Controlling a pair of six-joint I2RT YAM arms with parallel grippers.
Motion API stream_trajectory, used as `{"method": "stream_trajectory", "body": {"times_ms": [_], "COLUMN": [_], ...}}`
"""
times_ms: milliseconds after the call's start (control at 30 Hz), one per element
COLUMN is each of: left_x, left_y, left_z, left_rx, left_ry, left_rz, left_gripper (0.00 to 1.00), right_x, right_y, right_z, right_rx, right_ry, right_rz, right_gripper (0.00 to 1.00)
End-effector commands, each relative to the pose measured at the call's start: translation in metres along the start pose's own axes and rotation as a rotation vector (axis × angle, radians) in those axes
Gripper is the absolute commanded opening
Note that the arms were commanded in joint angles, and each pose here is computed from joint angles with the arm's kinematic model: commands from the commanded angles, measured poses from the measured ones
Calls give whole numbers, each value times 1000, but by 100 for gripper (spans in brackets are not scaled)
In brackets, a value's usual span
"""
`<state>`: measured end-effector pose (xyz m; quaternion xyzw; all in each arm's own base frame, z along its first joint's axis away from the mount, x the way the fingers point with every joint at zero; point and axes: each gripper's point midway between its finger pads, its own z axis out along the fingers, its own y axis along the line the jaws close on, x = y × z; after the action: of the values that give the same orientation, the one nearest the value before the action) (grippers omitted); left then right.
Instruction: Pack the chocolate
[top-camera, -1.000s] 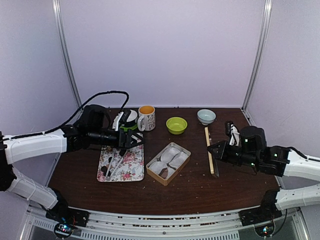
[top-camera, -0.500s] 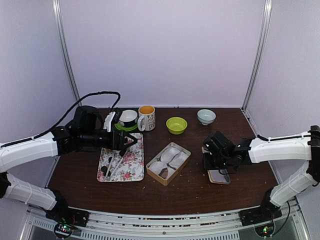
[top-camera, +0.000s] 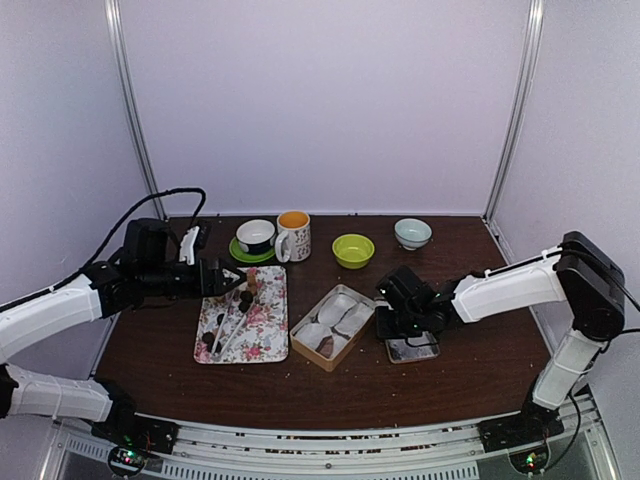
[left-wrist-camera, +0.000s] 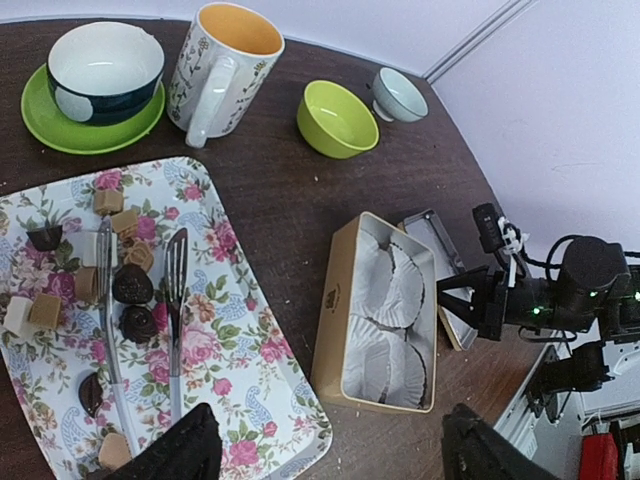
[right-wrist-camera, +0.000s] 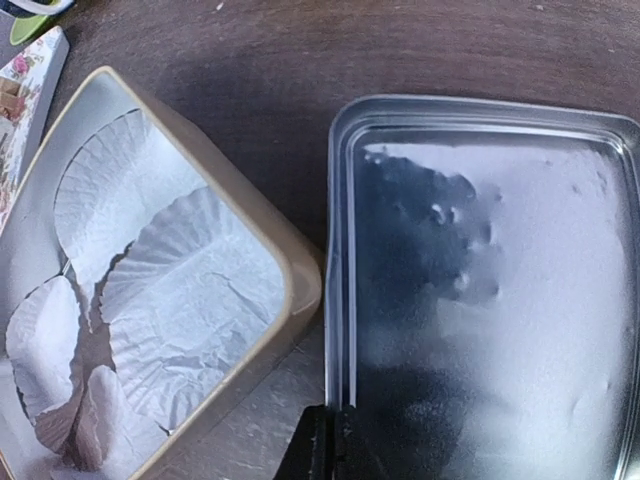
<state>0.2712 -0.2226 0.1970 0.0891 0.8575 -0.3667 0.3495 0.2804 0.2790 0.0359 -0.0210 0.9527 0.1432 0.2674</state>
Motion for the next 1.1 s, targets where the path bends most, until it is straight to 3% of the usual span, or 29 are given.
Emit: {"method": "stream_trajectory", "body": {"times_ms": [0, 167, 300, 433, 700, 833, 967, 1067], "left_x": [-1, 1, 1, 8, 26, 34, 43, 49], "left_y": [7, 18, 25, 36, 61, 66, 68, 67], "left_z": [-5, -6, -10, -7, -5, -4, 0, 3], "left_rx": [0, -23, -66, -127, -254, -287, -322, -336], "left_ry": [-11, -14, -24, 31, 129, 143, 167, 185], "left_rz": [-20, -48, -61, -45, 5, 31, 50, 59], "left_gripper": [79, 80, 97, 98, 94, 95, 98, 98], "right_x": [-12, -24, -35, -50, -75, -80, -86, -91], "right_y": [39, 59, 61, 46, 33, 26, 9, -6], "right_z": [10, 12, 5, -15, -60, -79, -98, -104], "right_rx": [-124, -187, -199, -147, -133, -135, -96, -43], "right_ry": [-2, -21, -52, -150, -308, -373, -445, -467], "right_rz": [0, -10, -32, -71, -152, -190, -209, -220], "right_gripper": [4, 13, 19, 33, 48, 64, 95, 100]}}
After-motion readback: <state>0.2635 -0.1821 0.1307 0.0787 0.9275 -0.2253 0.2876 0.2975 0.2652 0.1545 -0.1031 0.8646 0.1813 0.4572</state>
